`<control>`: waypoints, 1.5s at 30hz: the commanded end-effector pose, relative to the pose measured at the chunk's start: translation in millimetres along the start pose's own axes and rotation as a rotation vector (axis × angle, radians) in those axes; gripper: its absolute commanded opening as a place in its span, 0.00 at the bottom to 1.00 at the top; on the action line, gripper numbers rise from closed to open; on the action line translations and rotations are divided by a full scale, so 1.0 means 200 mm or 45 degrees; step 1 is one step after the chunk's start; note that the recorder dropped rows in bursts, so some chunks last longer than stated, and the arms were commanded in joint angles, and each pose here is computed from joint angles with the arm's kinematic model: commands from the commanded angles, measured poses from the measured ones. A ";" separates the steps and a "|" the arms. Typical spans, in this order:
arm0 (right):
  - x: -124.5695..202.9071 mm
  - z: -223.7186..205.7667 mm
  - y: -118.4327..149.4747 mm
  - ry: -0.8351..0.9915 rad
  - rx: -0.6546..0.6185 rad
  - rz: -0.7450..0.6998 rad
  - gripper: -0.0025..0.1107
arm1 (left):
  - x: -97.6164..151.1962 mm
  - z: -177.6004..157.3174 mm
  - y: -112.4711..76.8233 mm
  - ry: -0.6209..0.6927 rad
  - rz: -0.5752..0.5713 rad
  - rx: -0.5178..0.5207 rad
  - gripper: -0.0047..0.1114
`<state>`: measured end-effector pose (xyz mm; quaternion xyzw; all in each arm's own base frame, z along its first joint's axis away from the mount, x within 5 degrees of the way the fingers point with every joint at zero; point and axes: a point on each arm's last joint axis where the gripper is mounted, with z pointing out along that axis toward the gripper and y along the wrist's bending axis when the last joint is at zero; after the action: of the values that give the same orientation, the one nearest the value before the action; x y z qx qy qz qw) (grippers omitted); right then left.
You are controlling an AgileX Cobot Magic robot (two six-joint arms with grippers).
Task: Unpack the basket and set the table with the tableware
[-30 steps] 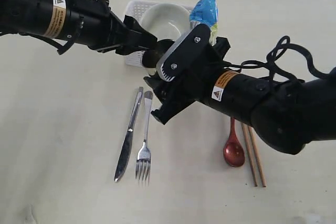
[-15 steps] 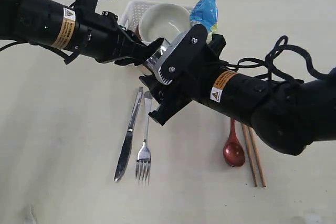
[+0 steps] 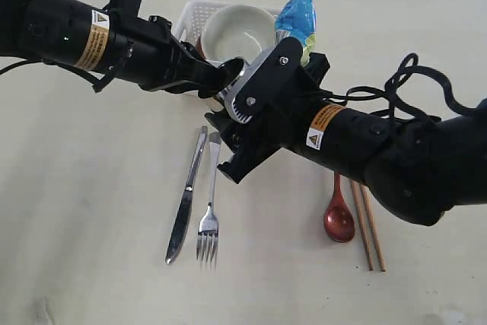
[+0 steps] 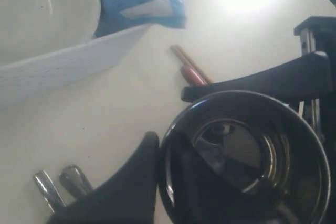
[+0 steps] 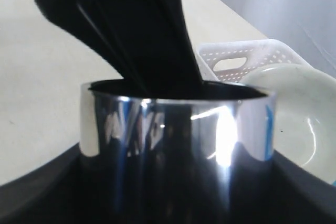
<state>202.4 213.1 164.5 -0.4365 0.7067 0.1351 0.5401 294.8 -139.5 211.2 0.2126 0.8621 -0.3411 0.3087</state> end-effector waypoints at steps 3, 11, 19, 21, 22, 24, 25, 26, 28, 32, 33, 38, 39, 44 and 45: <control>-0.02 -0.01 -0.02 -0.037 0.044 0.061 0.55 | -0.01 0.00 0.02 -0.014 0.018 -0.063 0.04; -0.03 -0.03 -0.05 -0.005 0.115 0.076 0.55 | -0.02 0.00 0.05 -0.042 0.023 -0.153 0.04; -0.04 -0.04 -0.05 -0.001 0.108 0.073 0.66 | -0.08 -0.01 0.05 -0.083 0.042 -0.167 0.04; -0.04 -0.04 -0.05 -0.001 0.108 0.073 0.70 | -0.08 -0.01 0.05 -0.083 0.042 -0.167 0.04; -0.04 -0.04 -0.05 -0.001 0.108 0.073 0.70 | -0.08 -0.01 0.05 -0.083 0.042 -0.167 0.04; -0.04 -0.04 -0.05 -0.001 0.108 0.073 0.70 | -0.08 -0.01 0.05 -0.083 0.042 -0.167 0.04; -0.04 -0.04 -0.05 -0.001 0.108 0.073 0.70 | -0.08 -0.01 0.05 -0.083 0.042 -0.167 0.04; -0.04 -0.04 -0.05 -0.002 0.111 0.078 0.70 | -0.08 -0.01 0.05 -0.083 0.042 -0.167 0.04; -0.05 -0.05 -0.06 -0.004 0.127 0.103 0.70 | -0.08 -0.01 0.05 -0.083 0.042 -0.167 0.04; -0.09 -0.11 -0.09 0.009 0.181 0.231 0.70 | -0.06 0.00 0.06 -0.071 0.013 -0.167 0.04; -0.10 -0.13 -0.10 0.013 0.187 0.261 0.70 | -0.06 0.01 0.07 -0.061 0.004 -0.168 0.04; -0.17 -0.25 -0.12 0.058 0.161 0.355 0.70 | -0.01 0.08 0.12 -0.005 -0.046 -0.187 0.04; -0.19 -0.28 -0.12 0.042 0.153 0.359 0.70 | 0.00 0.09 0.14 0.004 -0.053 -0.201 0.04; -0.28 -0.41 -0.13 -0.037 0.123 0.361 0.70 | 0.01 0.11 0.19 -0.004 -0.061 -0.301 0.04; -0.29 -0.43 -0.14 -0.049 0.119 0.362 0.70 | 0.01 0.11 0.19 -0.003 -0.055 -0.301 0.04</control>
<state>176.0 173.6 243.9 -0.3037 0.7641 0.1774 0.5407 322.5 -129.8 178.8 0.1618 0.8999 -0.2497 0.3187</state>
